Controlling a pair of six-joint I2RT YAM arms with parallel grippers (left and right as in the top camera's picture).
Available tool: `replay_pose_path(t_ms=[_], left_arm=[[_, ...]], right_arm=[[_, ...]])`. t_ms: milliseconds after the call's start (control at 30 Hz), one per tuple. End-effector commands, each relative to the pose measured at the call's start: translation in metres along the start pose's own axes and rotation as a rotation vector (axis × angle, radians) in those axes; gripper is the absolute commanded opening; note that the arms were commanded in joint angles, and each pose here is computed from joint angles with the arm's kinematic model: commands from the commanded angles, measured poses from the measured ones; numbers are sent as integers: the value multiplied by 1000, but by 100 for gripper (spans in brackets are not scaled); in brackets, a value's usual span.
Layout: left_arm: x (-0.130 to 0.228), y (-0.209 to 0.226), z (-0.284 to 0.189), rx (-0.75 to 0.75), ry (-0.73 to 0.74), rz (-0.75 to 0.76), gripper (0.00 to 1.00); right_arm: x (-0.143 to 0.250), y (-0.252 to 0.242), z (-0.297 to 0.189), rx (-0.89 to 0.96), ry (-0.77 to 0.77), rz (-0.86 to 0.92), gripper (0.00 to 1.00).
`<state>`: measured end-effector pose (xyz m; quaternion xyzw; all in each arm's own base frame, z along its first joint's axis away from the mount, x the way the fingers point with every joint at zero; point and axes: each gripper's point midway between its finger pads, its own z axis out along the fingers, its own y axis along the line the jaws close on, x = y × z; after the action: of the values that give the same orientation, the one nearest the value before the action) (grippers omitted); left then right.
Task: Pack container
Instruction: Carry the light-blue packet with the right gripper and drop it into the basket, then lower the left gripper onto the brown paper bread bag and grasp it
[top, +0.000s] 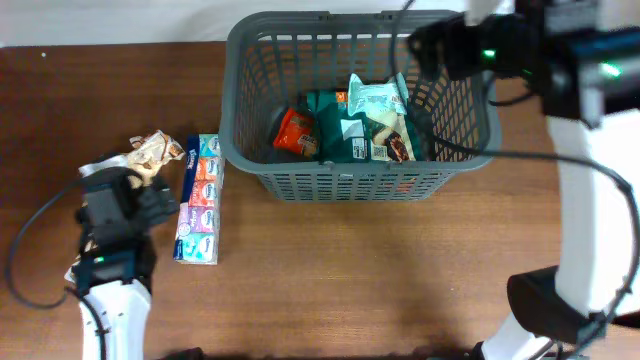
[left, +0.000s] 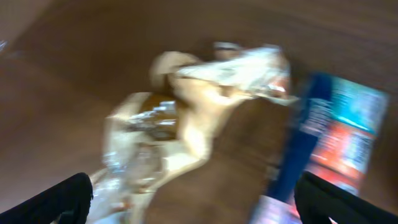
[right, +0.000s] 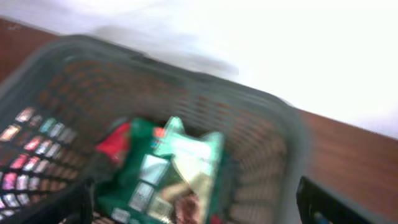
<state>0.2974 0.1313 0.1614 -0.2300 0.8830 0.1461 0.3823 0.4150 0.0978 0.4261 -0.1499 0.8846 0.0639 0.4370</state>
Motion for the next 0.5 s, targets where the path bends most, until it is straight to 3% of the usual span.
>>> replay_pose_path(t_ms=[0, 167, 233, 367, 467], left_arm=[[5, 43, 15, -87, 54, -95, 99], [45, 94, 52, -131, 216, -248, 99], [54, 101, 65, -104, 245, -240, 99], [48, 80, 83, 81, 210, -40, 99], [42, 74, 84, 107, 182, 167, 100]], right_arm=[[1, -42, -36, 209, -21, 74, 99], [14, -57, -50, 242, 18, 103, 99], [18, -59, -50, 246, 33, 108, 99], [23, -58, -50, 245, 54, 109, 99], [26, -58, -50, 244, 64, 109, 99]])
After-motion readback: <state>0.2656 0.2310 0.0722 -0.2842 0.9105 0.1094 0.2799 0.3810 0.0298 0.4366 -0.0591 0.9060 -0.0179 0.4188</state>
